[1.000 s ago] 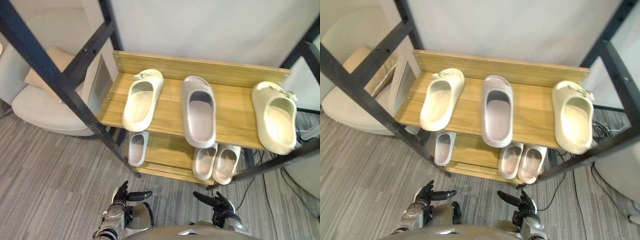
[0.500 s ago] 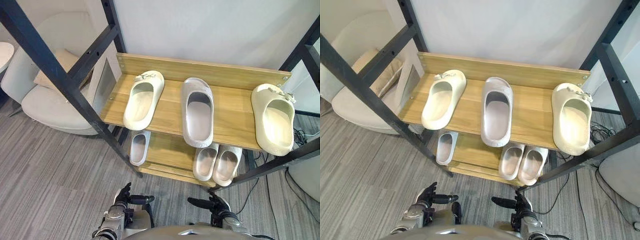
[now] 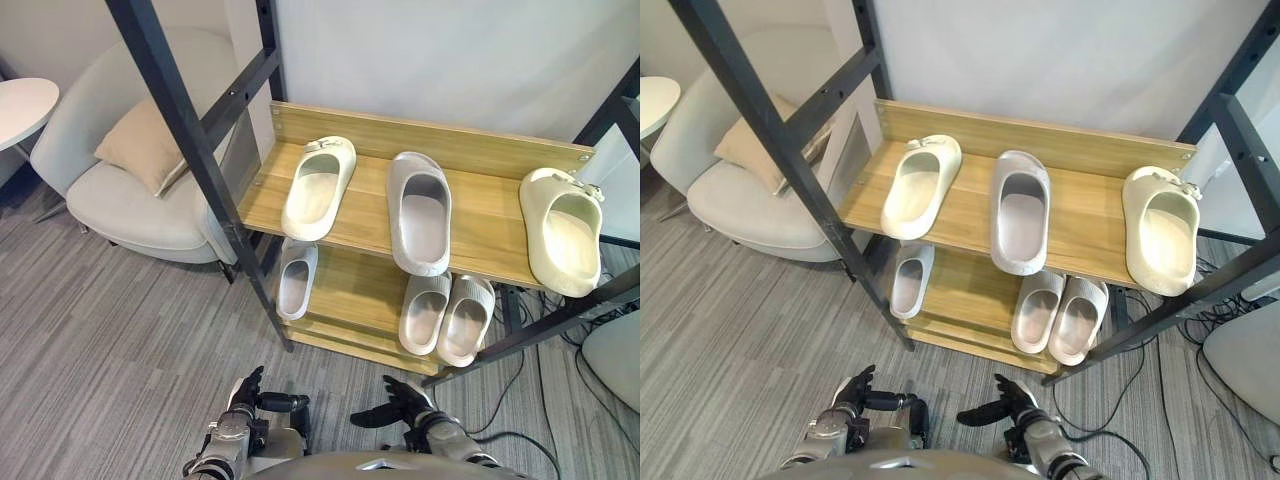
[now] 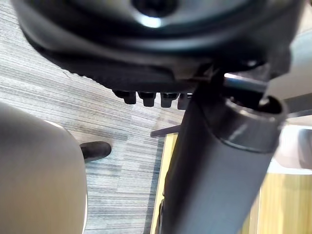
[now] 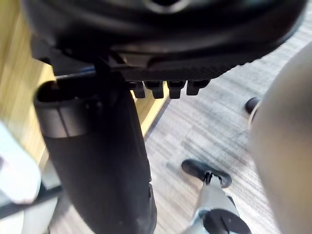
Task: Organize the slippers on the shoe rack
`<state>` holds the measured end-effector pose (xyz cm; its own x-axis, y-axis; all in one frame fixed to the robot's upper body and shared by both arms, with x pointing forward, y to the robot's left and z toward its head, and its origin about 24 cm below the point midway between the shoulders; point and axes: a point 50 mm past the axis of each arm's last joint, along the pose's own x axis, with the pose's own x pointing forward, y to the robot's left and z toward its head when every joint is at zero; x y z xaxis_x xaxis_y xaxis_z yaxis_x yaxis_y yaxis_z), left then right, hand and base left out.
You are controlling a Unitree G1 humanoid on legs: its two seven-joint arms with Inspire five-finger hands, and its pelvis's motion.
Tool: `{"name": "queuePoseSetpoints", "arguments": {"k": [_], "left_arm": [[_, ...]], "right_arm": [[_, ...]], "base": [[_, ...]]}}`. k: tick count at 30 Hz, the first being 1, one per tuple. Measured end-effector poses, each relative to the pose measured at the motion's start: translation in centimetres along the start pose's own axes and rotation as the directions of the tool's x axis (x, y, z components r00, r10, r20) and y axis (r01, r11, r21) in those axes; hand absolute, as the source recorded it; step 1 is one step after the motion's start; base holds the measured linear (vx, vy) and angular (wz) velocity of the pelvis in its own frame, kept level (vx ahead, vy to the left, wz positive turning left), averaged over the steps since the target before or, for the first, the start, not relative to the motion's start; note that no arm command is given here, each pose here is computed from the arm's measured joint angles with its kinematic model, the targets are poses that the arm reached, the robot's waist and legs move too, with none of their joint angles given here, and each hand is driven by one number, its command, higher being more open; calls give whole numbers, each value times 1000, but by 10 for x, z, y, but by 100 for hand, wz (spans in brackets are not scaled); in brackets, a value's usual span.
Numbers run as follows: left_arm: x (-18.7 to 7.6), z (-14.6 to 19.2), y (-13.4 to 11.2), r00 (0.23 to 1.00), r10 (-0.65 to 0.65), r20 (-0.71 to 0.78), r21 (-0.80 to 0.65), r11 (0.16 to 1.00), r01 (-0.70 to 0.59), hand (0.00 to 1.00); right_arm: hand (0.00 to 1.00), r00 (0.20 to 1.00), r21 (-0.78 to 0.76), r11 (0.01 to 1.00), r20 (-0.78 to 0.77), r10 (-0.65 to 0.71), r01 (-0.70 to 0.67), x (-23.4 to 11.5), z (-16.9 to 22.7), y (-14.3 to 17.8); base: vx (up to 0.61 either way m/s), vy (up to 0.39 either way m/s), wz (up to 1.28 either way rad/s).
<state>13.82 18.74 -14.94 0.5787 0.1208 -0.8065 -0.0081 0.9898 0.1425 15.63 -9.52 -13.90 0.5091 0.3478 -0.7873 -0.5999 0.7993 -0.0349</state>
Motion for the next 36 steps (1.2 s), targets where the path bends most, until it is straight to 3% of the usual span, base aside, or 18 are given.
{"name": "queuePoseSetpoints", "arguments": {"k": [6,8,12,13,14,18,20,24,27,28,36], "left_arm": [[1,5,-1,1000,16,19,-5,1000,-16,100],[1,6,3,999,26,31,0,1000,-26,100],[1,9,7,998,48,42,12,999,-48,100],[1,9,6,998,50,41,14,999,-51,100],[1,8,5,998,51,39,18,999,-51,100],[1,5,1,999,30,30,54,998,-32,100],[1,1,2,999,41,11,56,998,-41,100],[-1,-7,1,999,49,-15,62,997,-48,100],[-2,-11,0,999,40,-26,68,997,-39,100],[-4,-15,-3,999,30,-38,67,997,-28,100],[-6,-20,-4,999,29,-44,61,998,-26,100]], "right_arm": [[100,922,-199,953,271,278,-229,2,90,36],[100,899,-290,927,295,325,-240,-2,105,35],[100,830,-272,916,401,387,-296,-18,128,34],[100,734,-292,895,515,443,-337,-37,155,45],[100,691,-301,887,556,462,-350,-46,165,49],[100,319,-410,821,777,543,-398,-117,224,71],[100,109,-428,804,853,510,-412,-157,243,66],[100,-57,-397,851,913,403,-343,-192,257,42],[100,-107,-331,897,944,313,-295,-205,260,23],[100,-210,-254,937,956,205,-241,-227,259,10],[100,-262,15,998,964,-31,-62,-243,247,-34]], "base": [[17,-12,11],[7,-7,3],[-14,-5,-7],[-42,-14,-29],[-43,-16,-36],[-31,-13,-18],[-6,-11,-13],[-10,-8,-10],[-41,-7,-15],[-58,-25,-15],[-14,-1,-5]]}}
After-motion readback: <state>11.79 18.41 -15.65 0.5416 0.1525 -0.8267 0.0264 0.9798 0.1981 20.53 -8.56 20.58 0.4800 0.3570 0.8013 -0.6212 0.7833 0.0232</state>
